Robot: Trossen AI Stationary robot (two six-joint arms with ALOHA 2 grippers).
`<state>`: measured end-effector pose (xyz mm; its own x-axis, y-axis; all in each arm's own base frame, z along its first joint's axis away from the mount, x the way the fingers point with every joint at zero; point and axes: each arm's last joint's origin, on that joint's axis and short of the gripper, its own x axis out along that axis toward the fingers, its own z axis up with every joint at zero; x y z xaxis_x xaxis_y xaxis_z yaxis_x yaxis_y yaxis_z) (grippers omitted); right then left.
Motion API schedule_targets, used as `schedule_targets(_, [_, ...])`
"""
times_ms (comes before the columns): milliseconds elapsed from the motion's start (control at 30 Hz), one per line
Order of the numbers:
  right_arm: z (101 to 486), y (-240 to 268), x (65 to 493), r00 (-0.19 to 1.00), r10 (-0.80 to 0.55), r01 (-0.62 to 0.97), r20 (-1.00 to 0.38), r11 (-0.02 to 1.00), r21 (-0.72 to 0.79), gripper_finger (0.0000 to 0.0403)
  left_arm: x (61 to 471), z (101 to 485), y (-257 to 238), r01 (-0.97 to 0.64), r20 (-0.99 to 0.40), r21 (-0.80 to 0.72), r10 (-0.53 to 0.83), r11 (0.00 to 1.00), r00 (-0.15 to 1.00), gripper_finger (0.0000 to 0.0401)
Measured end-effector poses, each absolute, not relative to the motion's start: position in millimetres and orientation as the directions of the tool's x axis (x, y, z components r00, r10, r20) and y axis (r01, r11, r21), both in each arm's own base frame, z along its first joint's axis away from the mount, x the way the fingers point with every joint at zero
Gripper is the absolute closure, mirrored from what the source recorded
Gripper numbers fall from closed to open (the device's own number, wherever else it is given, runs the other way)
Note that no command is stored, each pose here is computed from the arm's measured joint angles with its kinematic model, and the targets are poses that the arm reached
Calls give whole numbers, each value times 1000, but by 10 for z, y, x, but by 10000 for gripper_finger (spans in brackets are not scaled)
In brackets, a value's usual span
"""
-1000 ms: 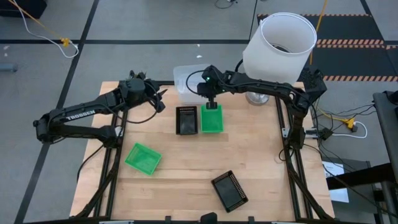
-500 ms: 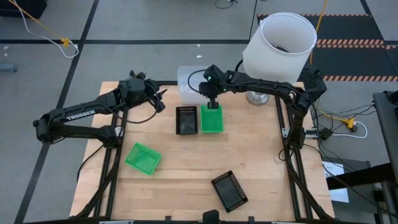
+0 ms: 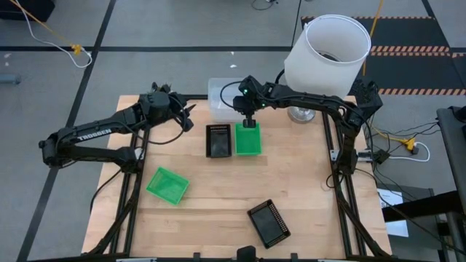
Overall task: Stack baskets by color
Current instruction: Stack the bottom transparent bin on the top stacked transparent bin
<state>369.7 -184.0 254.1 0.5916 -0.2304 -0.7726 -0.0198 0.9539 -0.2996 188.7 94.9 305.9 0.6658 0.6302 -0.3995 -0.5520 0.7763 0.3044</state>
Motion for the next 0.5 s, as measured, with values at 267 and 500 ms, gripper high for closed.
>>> schedule_targets(267, [2542,-1841,3697,593,-230,-27,-772,952,-304,397,1887,3059,949,-553,-399,303,630,776,666,256])
schedule_targets(500, [2542,-1842,3698,593,-230,-28,-771,952,-305,396,1887,3059,949,-553,-400,302,630,776,666,256])
